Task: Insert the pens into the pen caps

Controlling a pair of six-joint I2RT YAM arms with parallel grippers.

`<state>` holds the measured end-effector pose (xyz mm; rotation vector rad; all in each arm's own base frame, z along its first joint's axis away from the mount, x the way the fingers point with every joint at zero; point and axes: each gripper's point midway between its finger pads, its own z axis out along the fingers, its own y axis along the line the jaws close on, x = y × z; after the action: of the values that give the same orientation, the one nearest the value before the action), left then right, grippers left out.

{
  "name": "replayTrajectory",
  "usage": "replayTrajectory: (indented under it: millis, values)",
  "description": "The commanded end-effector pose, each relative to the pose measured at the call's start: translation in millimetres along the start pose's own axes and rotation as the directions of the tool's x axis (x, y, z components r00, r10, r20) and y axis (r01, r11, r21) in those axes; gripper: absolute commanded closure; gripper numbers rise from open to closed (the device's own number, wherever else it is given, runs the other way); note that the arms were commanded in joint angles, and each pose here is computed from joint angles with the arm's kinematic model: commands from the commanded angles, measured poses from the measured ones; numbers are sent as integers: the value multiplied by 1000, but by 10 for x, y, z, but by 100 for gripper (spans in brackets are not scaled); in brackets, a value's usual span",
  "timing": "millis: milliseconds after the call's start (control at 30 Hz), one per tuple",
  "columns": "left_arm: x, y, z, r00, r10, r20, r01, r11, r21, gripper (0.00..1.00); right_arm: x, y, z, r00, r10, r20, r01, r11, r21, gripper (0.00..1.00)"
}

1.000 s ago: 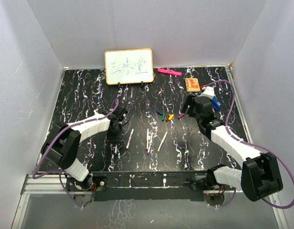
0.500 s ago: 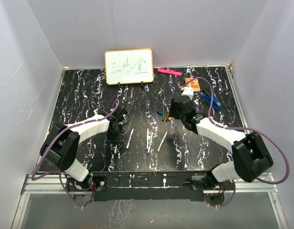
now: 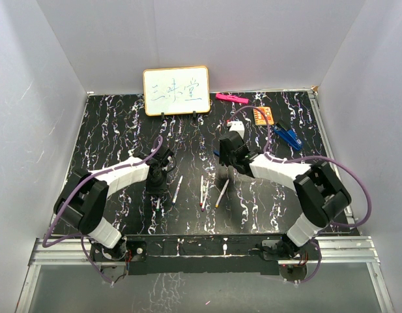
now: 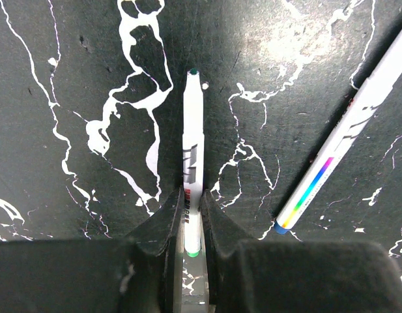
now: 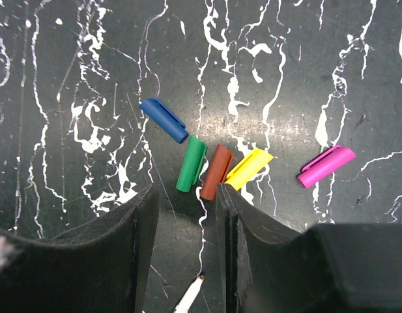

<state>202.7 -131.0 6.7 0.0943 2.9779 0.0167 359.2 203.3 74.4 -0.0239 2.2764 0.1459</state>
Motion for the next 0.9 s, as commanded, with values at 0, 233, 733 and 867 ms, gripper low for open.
replayTrajectory:
  millis: [0, 233, 733, 867]
  values:
    - [156, 77, 352, 999, 6, -34, -7, 1000, -31, 100, -182, 141, 70, 1000, 3, 27, -3, 1000, -15, 62]
    - [208, 55, 375, 999, 7, -45, -7, 1000, -10, 100, -76, 153, 207, 1000, -20, -7, 20, 1000, 18, 61]
    - [223, 81, 430, 998, 4, -61, -6, 999, -33, 100, -38, 133, 405, 999, -38, -24, 39, 997, 72, 65]
    - [230, 80, 444, 998, 7, -67, -9, 999, -35, 100, -16, 136, 435, 999, -42, -32, 45, 996, 77, 65]
